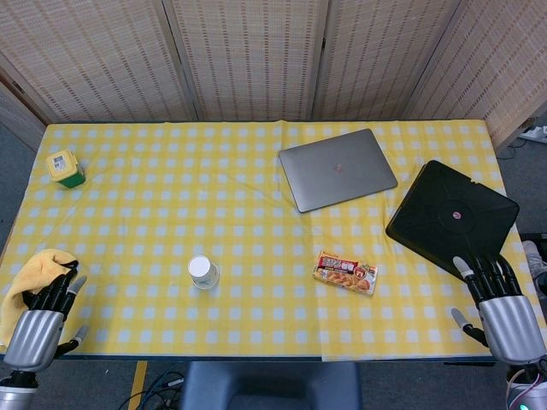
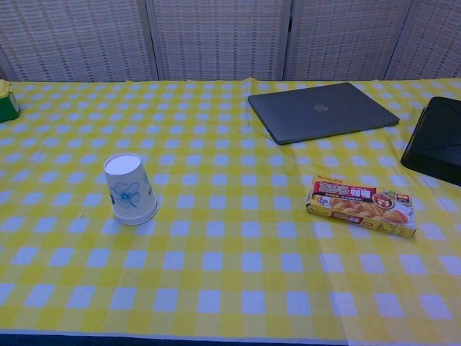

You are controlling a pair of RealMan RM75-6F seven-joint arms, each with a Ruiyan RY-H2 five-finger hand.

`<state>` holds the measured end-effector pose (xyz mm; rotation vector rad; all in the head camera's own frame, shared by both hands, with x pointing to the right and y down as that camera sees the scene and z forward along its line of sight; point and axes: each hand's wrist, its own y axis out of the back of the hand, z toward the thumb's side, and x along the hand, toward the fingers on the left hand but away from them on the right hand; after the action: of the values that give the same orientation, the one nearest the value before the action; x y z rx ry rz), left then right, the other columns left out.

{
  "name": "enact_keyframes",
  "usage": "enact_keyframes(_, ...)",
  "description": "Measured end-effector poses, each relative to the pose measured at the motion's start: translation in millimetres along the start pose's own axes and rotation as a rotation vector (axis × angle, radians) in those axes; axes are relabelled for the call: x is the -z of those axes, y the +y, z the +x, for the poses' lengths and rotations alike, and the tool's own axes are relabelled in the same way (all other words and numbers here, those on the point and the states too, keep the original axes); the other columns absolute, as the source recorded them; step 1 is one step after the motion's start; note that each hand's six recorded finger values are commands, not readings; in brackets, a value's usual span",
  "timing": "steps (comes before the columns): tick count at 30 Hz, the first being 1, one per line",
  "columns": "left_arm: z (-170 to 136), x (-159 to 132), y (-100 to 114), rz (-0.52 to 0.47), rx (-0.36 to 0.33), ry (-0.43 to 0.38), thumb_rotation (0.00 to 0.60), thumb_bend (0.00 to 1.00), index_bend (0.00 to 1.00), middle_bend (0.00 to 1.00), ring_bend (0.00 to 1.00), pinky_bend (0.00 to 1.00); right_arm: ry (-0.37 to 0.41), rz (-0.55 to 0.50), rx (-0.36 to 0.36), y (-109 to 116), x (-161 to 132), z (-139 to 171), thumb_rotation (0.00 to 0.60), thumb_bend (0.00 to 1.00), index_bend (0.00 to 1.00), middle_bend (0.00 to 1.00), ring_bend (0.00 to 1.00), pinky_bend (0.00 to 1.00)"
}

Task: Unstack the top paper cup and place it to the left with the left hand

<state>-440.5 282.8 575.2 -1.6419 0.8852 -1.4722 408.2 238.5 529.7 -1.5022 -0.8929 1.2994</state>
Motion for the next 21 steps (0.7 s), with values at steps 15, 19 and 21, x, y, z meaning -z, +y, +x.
enact_keyframes(15,14,-19,6,-0.013,0.023,-0.089,0.6,0.32,0.04,0.0,0.0,0.18,-0.03,-0.002,-0.004,0,6,-4,0.6,0.22,0.06,0.0,0.0,0.0)
enact_keyframes(19,24,-33,16,0.004,0.039,-0.132,0.6,0.32,0.05,0.0,0.0,0.18,-0.032,0.003,-0.009,-2,6,-8,0.6,0.22,0.06,0.0,0.0,0.0)
enact_keyframes(21,32,-42,23,0.0,0.056,-0.158,0.6,0.32,0.06,0.0,0.0,0.18,-0.031,0.007,-0.012,-3,5,-9,0.6,0.22,0.06,0.0,0.0,0.0)
